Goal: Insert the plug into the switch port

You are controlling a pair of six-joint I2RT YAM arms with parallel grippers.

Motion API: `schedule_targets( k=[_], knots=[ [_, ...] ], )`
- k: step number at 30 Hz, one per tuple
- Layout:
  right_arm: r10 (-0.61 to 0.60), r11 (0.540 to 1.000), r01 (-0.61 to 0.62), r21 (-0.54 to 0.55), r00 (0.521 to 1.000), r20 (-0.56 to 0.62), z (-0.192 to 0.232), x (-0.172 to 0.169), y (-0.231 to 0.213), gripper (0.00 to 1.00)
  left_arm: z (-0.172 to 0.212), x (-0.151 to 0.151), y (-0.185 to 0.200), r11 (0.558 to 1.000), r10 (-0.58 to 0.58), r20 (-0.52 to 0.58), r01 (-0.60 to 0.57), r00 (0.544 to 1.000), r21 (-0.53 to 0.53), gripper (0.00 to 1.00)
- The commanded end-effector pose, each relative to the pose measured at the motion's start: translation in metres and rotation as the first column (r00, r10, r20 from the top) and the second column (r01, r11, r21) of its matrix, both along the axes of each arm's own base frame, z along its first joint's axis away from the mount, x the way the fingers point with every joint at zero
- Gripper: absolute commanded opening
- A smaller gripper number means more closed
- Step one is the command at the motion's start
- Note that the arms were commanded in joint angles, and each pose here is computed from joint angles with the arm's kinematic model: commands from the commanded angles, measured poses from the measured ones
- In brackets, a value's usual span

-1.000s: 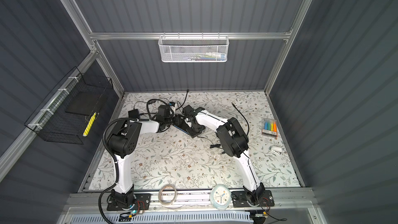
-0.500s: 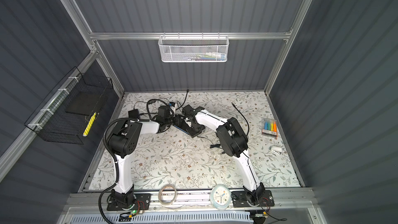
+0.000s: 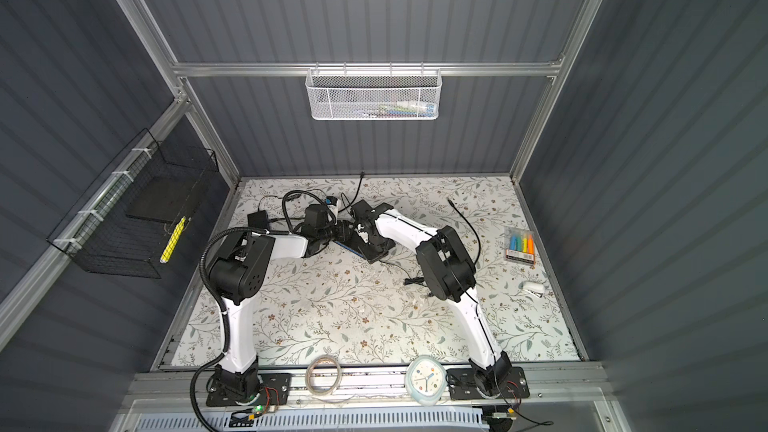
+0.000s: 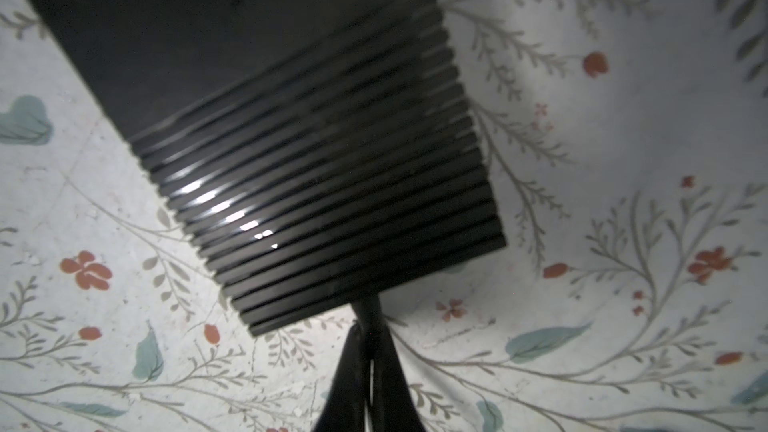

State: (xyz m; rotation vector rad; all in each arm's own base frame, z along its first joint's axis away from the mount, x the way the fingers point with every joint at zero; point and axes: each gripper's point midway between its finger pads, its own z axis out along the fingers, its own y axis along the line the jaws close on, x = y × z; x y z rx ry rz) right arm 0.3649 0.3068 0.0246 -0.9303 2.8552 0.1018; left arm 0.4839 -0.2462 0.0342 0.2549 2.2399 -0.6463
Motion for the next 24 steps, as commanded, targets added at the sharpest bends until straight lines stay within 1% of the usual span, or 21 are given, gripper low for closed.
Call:
schedule_targets(
  k=[1, 15, 21, 24],
  knots=[
    [0.031, 0.927, -0.123, 0.354, 0.966, 0.256, 0.066, 0.048, 0.097, 0.0, -0.109, -0.107, -0.018, 0.987, -0.099, -0.412, 0.142, 0.906, 0.076, 0.55],
    [0.006, 0.9, -0.115, 0.421, 0.968, 0.252, 0.075, 0.05, 0.115, 0.0, -0.109, -0.109, -0.023, 0.986, -0.109, -0.412, 0.151, 0.905, 0.07, 0.55],
    [0.006, 0.898, -0.11, 0.427, 0.972, 0.236, 0.07, 0.045, 0.119, 0.0, -0.109, -0.109, -0.024, 0.986, -0.109, -0.412, 0.151, 0.904, 0.07, 0.55],
    [0.01, 0.897, -0.121, 0.426, 0.968, 0.253, 0.072, 0.047, 0.12, 0.0, -0.109, -0.109, -0.025, 0.986, -0.111, -0.411, 0.152, 0.905, 0.067, 0.55]
  ],
)
